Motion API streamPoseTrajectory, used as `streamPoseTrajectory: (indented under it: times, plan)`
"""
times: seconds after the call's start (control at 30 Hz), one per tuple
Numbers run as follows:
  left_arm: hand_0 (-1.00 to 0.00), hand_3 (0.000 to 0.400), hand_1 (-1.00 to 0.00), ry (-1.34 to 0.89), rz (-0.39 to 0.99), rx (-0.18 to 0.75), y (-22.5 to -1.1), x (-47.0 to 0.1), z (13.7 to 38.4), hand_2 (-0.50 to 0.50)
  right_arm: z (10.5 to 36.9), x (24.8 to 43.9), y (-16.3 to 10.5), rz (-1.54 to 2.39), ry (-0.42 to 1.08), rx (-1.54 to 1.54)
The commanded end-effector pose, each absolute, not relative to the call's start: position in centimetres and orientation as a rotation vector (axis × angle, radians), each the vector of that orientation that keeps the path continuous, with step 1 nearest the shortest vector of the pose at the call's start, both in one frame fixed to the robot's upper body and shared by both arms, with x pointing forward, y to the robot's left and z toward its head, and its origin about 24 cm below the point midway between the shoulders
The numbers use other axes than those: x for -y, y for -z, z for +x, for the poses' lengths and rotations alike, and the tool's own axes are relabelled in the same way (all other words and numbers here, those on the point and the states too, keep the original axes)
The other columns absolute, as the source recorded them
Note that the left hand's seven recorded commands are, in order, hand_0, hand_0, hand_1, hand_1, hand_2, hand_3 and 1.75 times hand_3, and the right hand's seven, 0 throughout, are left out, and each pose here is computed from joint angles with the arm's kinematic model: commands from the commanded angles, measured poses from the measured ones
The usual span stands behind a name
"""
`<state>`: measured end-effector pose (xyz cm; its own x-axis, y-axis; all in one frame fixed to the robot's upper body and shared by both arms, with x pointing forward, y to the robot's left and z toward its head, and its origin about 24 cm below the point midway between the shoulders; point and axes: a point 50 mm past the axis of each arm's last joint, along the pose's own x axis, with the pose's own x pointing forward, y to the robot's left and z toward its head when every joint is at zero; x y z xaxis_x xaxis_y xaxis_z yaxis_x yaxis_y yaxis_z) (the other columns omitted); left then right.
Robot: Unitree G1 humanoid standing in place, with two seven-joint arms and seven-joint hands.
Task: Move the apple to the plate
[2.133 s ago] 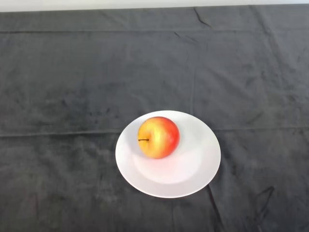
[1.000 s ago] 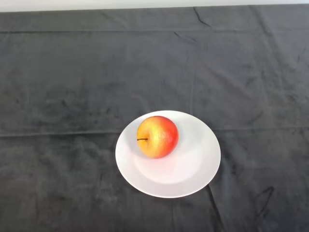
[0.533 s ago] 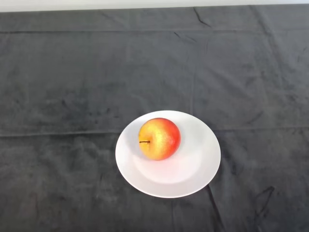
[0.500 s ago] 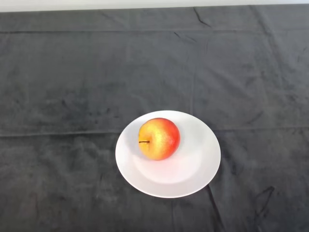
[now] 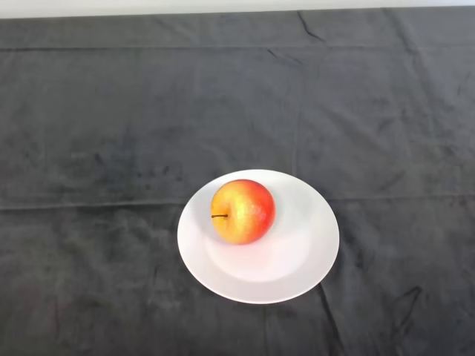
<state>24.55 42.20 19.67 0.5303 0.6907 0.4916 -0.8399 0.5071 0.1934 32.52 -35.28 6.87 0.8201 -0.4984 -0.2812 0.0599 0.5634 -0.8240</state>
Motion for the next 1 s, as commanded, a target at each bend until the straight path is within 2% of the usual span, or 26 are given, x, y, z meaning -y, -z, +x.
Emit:
streamPoseTrajectory:
  times: [0.03,1.0]
  plan:
    - [0.0,0.0,0.0,-0.954,0.49,0.422,-21.69,-42.76,24.26,0.0,32.0,36.36,-7.27,-0.938,0.378,-0.535]
    - [0.0,0.0,0.0,-0.944,0.488,0.418,-21.49,-42.56,24.51,0.0,32.0,36.36,-7.26,-0.938,0.378,-0.535]
